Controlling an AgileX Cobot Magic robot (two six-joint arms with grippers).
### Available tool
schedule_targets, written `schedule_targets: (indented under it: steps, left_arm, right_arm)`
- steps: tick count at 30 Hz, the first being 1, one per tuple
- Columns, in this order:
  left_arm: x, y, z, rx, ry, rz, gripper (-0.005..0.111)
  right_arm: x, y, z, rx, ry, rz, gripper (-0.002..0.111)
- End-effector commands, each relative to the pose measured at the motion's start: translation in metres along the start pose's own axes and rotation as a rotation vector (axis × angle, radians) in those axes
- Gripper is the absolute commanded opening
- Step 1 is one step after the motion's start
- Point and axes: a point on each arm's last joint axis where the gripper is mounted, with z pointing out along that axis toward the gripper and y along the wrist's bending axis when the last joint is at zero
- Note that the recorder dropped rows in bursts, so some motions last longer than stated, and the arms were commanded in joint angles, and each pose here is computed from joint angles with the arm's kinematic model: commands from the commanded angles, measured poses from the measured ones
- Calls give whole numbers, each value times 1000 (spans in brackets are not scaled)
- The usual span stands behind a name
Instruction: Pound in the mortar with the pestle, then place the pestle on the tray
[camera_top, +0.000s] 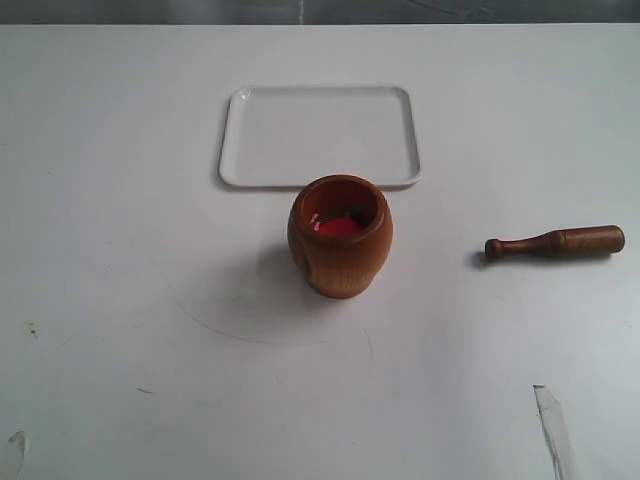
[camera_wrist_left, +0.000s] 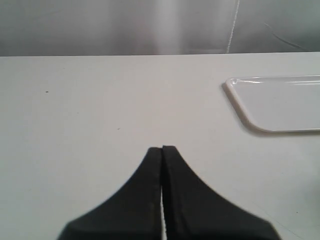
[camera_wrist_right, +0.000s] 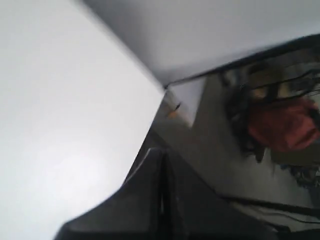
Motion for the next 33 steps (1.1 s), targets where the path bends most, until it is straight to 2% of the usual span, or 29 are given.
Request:
schedule_targets:
  steps: [1, 3, 6, 8, 11, 13, 15, 19, 25, 33]
  left_arm:
    - [0, -1, 0, 8, -7, -12, 0]
    - [0, -1, 0, 8, -7, -12, 0]
    - [0, -1, 0, 8, -7, -12, 0]
    - [0, -1, 0, 8, -7, -12, 0]
    - [0, -1, 0, 8, -7, -12, 0]
    - [0, -1, 0, 8, -7, -12, 0]
    - [0, -1, 0, 8, -7, -12, 0]
    - [0, -1, 0, 8, -7, -12, 0]
    - [0, -1, 0, 8, -7, -12, 0]
    - [0, -1, 0, 8, -7, -12, 0]
  right_arm:
    - [-1, 58, 19, -652, 225, -456, 0]
    - [-13, 76, 28, -793, 167, -440, 0]
    - [-34, 93, 38, -835, 56, -335, 0]
    - [-41, 105, 43, -911, 15, -259, 5]
    - [-44, 121, 46, -1019, -3, -255, 26]
    - [-42, 129, 50, -1058, 31, -292, 47]
    - [-40, 134, 51, -1068, 60, -339, 56]
    - [-31, 139, 56, -1037, 88, -413, 50]
    - [-2, 165, 65, -1008, 78, -580, 55]
    - [8, 182, 73, -921, -12, -584, 55]
